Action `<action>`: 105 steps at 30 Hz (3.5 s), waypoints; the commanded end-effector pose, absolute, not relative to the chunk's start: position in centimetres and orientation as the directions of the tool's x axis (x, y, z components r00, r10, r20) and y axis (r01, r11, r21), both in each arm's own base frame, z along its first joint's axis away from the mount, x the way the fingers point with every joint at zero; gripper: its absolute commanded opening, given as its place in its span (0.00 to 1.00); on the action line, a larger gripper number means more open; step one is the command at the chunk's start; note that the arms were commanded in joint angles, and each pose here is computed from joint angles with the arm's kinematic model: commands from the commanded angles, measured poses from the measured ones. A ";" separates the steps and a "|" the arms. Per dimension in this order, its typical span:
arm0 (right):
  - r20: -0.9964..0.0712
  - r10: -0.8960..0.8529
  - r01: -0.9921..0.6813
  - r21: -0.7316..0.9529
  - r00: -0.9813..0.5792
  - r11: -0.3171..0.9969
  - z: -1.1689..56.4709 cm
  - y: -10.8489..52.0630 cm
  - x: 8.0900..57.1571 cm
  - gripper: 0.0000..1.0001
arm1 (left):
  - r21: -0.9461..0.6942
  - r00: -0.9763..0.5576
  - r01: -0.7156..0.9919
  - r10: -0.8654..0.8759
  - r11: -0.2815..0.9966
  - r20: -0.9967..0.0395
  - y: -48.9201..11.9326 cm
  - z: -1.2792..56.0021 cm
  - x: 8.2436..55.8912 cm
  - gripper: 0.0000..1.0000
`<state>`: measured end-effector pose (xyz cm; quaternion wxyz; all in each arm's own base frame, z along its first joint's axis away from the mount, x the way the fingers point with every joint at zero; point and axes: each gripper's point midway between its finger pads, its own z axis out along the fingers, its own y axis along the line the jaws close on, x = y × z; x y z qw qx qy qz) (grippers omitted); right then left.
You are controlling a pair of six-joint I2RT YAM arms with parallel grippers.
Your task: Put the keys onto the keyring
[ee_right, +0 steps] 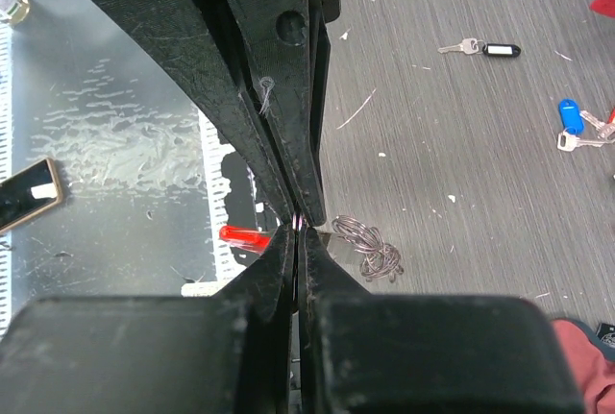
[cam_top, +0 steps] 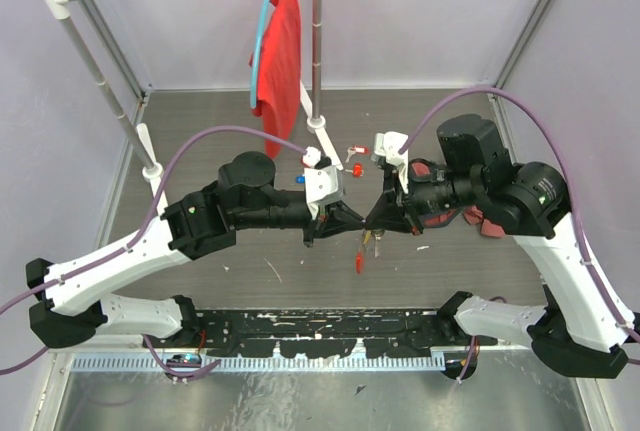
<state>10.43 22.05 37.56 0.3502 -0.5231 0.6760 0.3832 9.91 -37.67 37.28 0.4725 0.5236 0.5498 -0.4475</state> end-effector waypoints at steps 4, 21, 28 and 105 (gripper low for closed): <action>-0.921 -0.369 -0.989 0.086 -0.125 0.122 39.4 22.7 10.4 0.01 | 0.010 0.007 0.999 0.103 0.038 -0.995 -37.9 39.2 9.6 0.00; -0.992 -0.109 -0.957 -0.089 0.061 0.277 44.5 20.9 10.7 0.41 | -0.051 -0.043 0.995 -0.092 0.082 -0.995 -36.1 42.7 9.1 0.00; -0.995 -0.019 -0.966 -0.103 0.101 0.237 45.5 21.3 9.7 0.42 | -0.075 -0.067 0.996 -0.162 0.044 -0.984 -35.7 44.3 8.2 0.00; -0.985 -0.167 -0.985 -0.059 0.032 0.165 43.0 22.7 10.6 0.01 | 0.098 0.091 0.990 0.070 0.101 -0.993 -35.8 41.7 10.1 0.32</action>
